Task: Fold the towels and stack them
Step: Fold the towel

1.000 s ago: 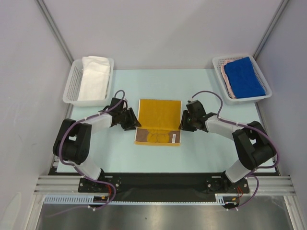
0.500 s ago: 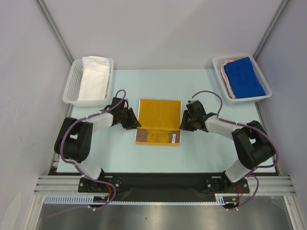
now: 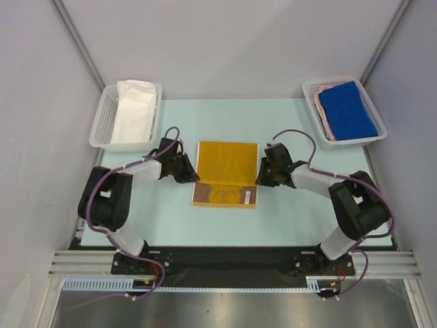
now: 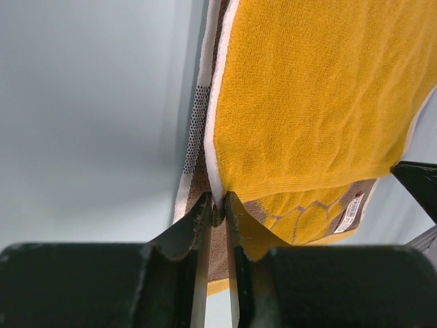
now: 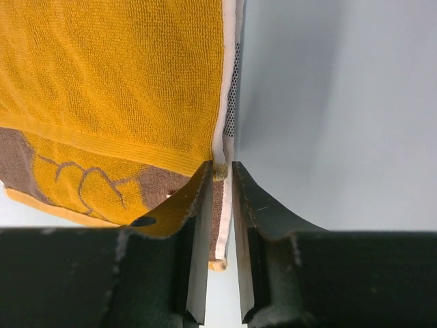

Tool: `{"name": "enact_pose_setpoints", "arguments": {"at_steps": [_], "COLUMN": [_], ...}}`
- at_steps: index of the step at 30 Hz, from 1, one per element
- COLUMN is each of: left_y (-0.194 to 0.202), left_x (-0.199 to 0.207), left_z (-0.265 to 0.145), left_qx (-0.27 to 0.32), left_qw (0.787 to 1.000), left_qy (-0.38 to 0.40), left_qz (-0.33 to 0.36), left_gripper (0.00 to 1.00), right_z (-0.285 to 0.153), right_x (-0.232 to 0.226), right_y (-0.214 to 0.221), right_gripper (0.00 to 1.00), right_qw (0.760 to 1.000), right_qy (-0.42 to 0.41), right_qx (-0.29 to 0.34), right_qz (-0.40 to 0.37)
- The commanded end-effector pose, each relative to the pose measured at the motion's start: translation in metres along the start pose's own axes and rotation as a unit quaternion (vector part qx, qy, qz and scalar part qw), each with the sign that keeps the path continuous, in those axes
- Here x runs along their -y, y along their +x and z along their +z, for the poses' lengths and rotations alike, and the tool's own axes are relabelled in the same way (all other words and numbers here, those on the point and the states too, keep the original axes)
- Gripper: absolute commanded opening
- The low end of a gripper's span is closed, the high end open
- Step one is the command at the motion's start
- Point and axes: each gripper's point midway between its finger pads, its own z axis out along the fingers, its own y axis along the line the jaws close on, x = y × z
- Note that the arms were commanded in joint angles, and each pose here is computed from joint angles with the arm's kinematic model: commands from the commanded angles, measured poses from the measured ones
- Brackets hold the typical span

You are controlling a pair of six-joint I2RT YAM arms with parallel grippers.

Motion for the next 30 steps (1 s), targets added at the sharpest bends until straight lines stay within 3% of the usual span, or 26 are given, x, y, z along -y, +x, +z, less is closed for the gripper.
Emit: {"name": "enact_pose_setpoints", "arguments": {"at_steps": [1, 8, 12, 30], "left_y": [-0.015, -0.017, -0.020, -0.010], "left_x": [0.017, 0.021, 0.027, 0.038], "left_z": [-0.002, -0.006, -0.011, -0.047], "left_qx": [0.019, 0.021, 0.025, 0.040], "left_qw": [1.000, 0.999, 0.999, 0.997], "left_qy": [0.021, 0.026, 0.032, 0.056], "left_qz": [0.014, 0.019, 0.020, 0.032], "left_gripper": [0.17, 0.05, 0.00, 0.00], "right_z": [0.002, -0.005, -0.009, -0.056], "right_x": [-0.013, -0.016, -0.017, -0.024], "right_y": [-0.015, -0.021, -0.023, -0.021], "right_gripper": [0.21, 0.01, 0.00, 0.00], "right_qw": [1.000, 0.999, 0.999, 0.998], "right_qy": [-0.015, -0.017, -0.017, -0.036], "right_qx": [0.020, 0.027, 0.029, 0.043], "right_qz": [-0.004, -0.006, -0.010, -0.011]}}
